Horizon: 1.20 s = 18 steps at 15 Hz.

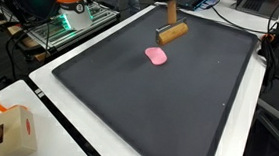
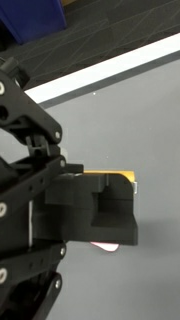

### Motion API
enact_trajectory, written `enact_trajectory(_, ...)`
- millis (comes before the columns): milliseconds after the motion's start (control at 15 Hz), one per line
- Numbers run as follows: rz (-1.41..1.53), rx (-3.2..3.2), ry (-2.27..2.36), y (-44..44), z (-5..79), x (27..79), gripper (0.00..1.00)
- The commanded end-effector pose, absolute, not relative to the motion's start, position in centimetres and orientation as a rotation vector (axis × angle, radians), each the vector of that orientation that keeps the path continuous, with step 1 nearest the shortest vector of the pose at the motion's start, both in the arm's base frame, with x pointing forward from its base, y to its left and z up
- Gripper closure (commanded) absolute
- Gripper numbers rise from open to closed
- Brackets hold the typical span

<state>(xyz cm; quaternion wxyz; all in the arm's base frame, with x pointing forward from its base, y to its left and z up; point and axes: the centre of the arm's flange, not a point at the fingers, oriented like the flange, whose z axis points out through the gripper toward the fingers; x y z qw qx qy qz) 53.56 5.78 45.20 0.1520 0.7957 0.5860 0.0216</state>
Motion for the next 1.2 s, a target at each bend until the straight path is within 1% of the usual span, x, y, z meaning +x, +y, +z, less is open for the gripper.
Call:
enact_trajectory(0, 0.074, 2.449, 1.604, 2.5, 46.1, 55.0, 0.77)
enact_trajectory(267, 0.091, 2.714, 1.532, -3.1, 46.1, 56.3, 0.77)
enact_trajectory(533, 0.06, 2.988, 1.381, -9.3, 44.3, 57.4, 0.77)
enact_trajectory(1133, 0.012, 3.535, 1.02, -19.7, 37.3, 57.6, 0.77)
